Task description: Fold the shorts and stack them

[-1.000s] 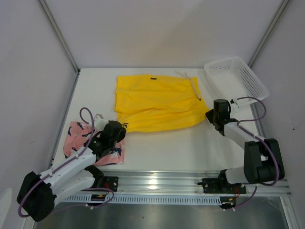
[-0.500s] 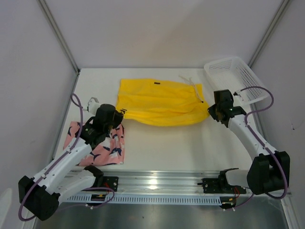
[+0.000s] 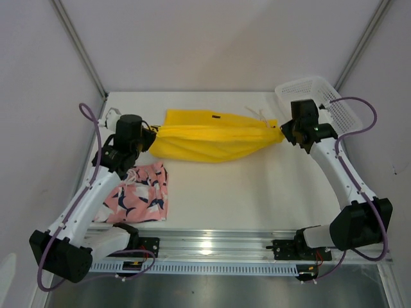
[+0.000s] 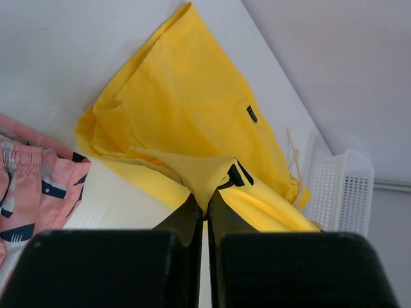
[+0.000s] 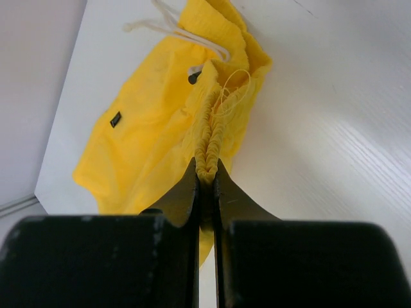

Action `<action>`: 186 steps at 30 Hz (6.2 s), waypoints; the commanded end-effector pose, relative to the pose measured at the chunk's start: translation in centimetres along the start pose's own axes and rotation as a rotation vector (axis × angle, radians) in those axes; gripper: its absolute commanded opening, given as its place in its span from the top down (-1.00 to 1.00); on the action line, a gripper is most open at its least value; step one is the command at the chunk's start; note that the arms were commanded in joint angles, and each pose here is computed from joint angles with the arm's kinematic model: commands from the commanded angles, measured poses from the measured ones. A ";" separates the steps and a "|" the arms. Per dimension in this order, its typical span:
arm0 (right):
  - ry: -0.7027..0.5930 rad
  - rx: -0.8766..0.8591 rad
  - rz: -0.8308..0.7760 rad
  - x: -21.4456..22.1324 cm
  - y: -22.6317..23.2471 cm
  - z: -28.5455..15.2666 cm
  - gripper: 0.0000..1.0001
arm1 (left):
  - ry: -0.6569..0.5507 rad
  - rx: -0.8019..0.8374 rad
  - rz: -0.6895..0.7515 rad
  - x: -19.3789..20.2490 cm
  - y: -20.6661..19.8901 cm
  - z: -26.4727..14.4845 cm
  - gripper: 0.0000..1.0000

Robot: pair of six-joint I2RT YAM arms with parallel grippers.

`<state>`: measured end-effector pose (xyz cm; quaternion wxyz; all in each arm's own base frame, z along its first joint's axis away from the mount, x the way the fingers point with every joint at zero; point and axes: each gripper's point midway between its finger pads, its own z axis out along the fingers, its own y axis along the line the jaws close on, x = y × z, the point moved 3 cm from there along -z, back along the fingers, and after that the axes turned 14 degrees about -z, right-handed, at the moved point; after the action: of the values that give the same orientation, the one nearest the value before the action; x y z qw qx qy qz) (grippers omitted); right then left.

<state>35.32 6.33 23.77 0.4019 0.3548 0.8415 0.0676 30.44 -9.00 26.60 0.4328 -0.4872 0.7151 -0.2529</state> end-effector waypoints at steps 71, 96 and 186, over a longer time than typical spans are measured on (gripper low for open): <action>-0.080 0.044 0.206 1.2 -4.6 -3.6 1.00 | -0.228 0.328 0.100 -9.7 -11.7 -3.4 1.00; -0.080 0.182 0.214 -1.1 1.6 10.2 1.00 | -0.262 0.130 0.115 -8.8 -12.3 18.7 1.00; 0.348 -0.525 -0.375 16.6 -1.1 7.2 -0.63 | 0.626 0.370 0.844 23.7 -2.8 12.7 -0.71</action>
<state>33.42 14.93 7.76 0.3399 0.0710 0.9097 0.2277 38.96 -31.07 10.48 0.2967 0.0190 0.9070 -0.2982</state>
